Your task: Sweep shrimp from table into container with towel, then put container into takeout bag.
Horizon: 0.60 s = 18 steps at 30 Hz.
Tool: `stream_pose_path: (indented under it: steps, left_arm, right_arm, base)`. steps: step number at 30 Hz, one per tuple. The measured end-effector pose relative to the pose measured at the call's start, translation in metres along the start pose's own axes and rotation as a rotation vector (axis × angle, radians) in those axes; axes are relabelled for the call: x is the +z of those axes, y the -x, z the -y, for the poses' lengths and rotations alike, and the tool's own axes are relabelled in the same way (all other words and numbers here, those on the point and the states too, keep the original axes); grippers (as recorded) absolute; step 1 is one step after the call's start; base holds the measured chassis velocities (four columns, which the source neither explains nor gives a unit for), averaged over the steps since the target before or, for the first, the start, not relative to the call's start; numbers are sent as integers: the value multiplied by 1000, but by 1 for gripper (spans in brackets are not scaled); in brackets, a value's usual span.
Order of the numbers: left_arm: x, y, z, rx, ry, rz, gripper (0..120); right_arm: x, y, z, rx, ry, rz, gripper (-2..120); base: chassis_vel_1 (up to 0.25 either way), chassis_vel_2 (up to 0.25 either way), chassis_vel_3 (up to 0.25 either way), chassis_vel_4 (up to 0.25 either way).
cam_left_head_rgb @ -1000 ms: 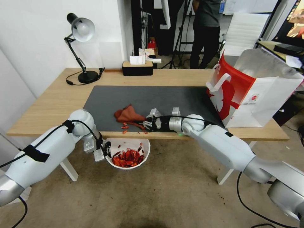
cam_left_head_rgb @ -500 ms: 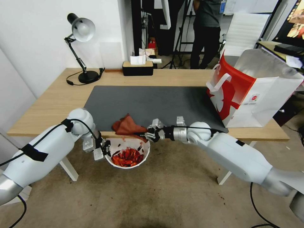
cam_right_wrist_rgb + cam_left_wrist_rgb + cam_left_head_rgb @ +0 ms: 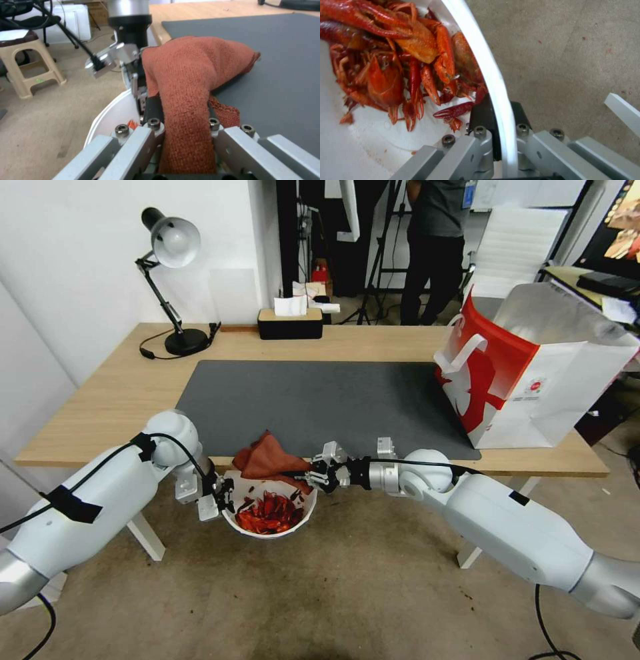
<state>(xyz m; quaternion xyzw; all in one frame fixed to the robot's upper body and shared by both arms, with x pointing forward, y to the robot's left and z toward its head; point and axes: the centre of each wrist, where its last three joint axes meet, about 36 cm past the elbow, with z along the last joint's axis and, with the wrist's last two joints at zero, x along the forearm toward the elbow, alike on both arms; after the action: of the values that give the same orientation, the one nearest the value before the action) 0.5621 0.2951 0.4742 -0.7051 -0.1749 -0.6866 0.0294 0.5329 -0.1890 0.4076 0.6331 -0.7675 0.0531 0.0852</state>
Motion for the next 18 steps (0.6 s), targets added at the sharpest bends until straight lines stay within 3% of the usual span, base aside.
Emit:
stream_pose_path:
  steps: [4, 9, 10, 11, 12, 13, 15, 16, 18]
  left_arm:
    - [-1, 1, -2, -1, 4, 1, 0]
    - [-4, 8, 0, 3, 0, 14, 0]
    - [-4, 8, 1, 4, -1, 15, 0]
    - [-5, 10, 3, 7, -2, 18, 0]
    - [-5, 10, 3, 7, -2, 18, 0]
    - [-6, 11, 4, 8, -3, 20, 0]
    - [-7, 12, 5, 10, -4, 22, 0]
    - [-7, 12, 5, 10, -4, 22, 0]
    - [-9, 13, 5, 10, -1, 25, 0]
  right_arm:
    - [-12, -1, 6, 36, 12, 59, 5]
    - [-43, -5, 13, 215, 40, 211, 5]
    - [-49, -6, 12, 273, 43, 234, 5]
    - [-61, -9, 8, 423, 48, 272, 5]
    - [-61, -9, 8, 423, 48, 272, 5]
    - [-69, -11, 4, 558, 51, 283, 5]
    - [-75, -19, -2, 789, 42, 259, 5]
    - [-75, -19, -2, 789, 42, 259, 5]
    - [-76, -33, -5, 990, 45, 198, 5]
  base:
    - [0, 0, 0, 0]
    - [0, 0, 0, 0]
    - [0, 0, 0, 0]
    - [0, 0, 0, 0]
    - [0, 0, 0, 0]
    - [0, 0, 0, 0]
    - [0, 0, 0, 0]
    - [0, 0, 0, 0]
    - [0, 0, 0, 0]
